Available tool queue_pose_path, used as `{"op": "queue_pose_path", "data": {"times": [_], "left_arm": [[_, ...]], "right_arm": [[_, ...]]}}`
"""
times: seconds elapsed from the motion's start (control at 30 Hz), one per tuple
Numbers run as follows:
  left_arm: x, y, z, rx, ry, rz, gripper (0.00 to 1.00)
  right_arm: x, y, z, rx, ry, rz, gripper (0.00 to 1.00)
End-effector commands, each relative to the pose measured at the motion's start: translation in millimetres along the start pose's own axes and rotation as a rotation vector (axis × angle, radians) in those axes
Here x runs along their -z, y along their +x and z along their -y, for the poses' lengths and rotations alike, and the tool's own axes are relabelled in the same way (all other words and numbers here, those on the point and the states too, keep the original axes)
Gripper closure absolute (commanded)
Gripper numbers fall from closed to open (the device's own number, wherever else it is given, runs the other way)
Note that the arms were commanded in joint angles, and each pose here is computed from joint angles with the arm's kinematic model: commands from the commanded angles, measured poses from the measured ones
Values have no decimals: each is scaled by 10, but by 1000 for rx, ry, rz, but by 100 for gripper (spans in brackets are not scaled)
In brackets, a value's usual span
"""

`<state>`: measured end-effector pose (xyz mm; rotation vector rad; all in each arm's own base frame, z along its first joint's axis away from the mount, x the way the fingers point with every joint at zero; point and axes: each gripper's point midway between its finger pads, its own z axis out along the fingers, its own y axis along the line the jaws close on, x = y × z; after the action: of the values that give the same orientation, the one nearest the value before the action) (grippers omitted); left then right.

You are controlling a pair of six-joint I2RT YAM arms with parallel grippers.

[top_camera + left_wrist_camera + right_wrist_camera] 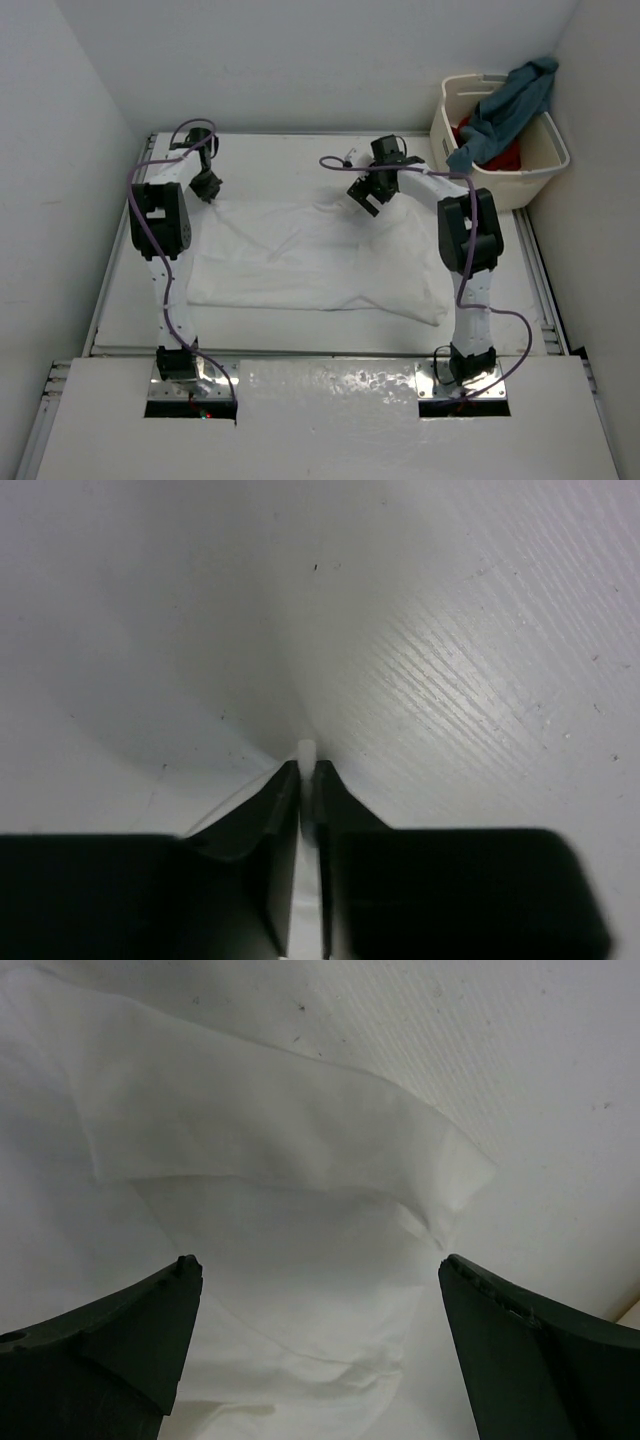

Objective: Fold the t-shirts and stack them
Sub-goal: Grap the side of the flattened tshirt furthest away from the robot with both arms

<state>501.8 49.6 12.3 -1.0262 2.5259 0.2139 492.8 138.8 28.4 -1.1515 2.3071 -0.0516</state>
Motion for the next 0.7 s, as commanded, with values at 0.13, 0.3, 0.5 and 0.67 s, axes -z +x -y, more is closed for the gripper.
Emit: {"op": "queue_pose_path", "data": {"times": [0.13,0.3,0.5,0.67], "left_arm": [[-63,81,-23,-10,-13,-16,100],[-47,72,-10,-15,-3,-13,100],[-34,36,0,-27,7,-3,100],[-35,28,48,-29,24,-4,100]], "right_arm": [[-138,-231,423,1,214,16,4],[-211,-284,577,-25,271,13,8],[-287,-227,674,-38,294,-7,24],[-314,-174,707,-47,275,-26,42]]}}
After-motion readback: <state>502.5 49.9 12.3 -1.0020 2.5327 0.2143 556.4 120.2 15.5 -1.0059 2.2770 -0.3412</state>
